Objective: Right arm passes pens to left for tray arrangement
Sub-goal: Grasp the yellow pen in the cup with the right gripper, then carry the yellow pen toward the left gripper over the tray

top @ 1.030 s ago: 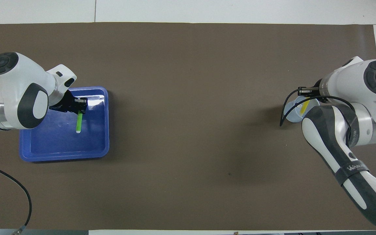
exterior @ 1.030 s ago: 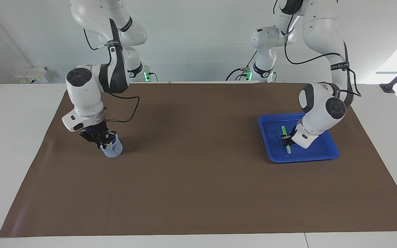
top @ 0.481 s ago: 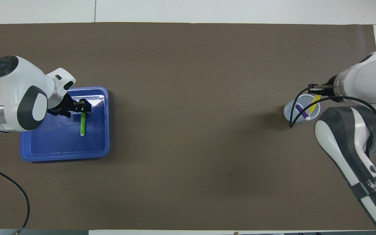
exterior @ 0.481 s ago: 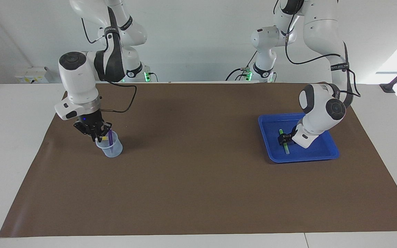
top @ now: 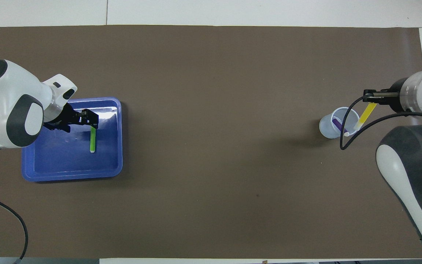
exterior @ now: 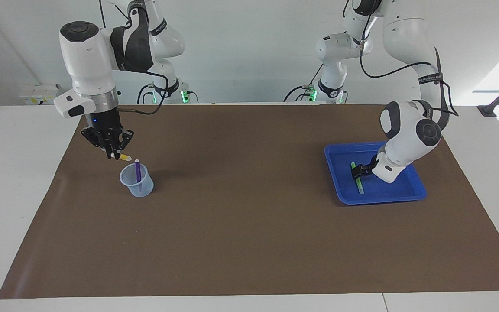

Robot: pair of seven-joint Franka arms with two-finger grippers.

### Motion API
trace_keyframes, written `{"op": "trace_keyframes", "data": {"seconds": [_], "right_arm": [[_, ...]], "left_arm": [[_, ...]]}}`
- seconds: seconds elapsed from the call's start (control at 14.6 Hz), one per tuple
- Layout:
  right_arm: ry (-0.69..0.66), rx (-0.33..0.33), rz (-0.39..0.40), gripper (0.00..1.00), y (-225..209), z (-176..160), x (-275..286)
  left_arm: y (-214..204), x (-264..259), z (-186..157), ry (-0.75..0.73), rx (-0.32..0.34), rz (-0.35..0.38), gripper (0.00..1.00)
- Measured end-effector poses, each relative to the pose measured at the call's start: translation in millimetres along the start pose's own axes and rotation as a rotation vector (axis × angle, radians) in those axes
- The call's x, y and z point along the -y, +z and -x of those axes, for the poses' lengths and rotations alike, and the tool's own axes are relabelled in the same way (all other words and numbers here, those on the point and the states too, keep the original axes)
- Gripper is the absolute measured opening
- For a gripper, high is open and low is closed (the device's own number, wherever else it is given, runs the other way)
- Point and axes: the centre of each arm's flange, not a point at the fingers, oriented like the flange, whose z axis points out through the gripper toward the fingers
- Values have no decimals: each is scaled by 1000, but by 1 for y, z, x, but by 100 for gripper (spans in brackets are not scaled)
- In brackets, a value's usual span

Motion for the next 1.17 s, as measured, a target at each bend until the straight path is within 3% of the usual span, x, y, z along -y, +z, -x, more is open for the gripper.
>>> {"op": "trace_keyframes", "data": {"seconds": [0.27,0.62,0.89,1.17], "right_arm": [[223,31,-76,17,2,4,37],[623,129,-224,17,-16,12,145],[896,251,-336,17,-50,24,225],[1079,400,-445,17,-84,30,272]], "left_arm": [[-70,-2,24,-58,-3,41,100],[-126,-12,57,-208,-31,102,100],[-178,-28,96,-492,-47,177,100],[-210,-63,128,-813,-42,253,100]]}}
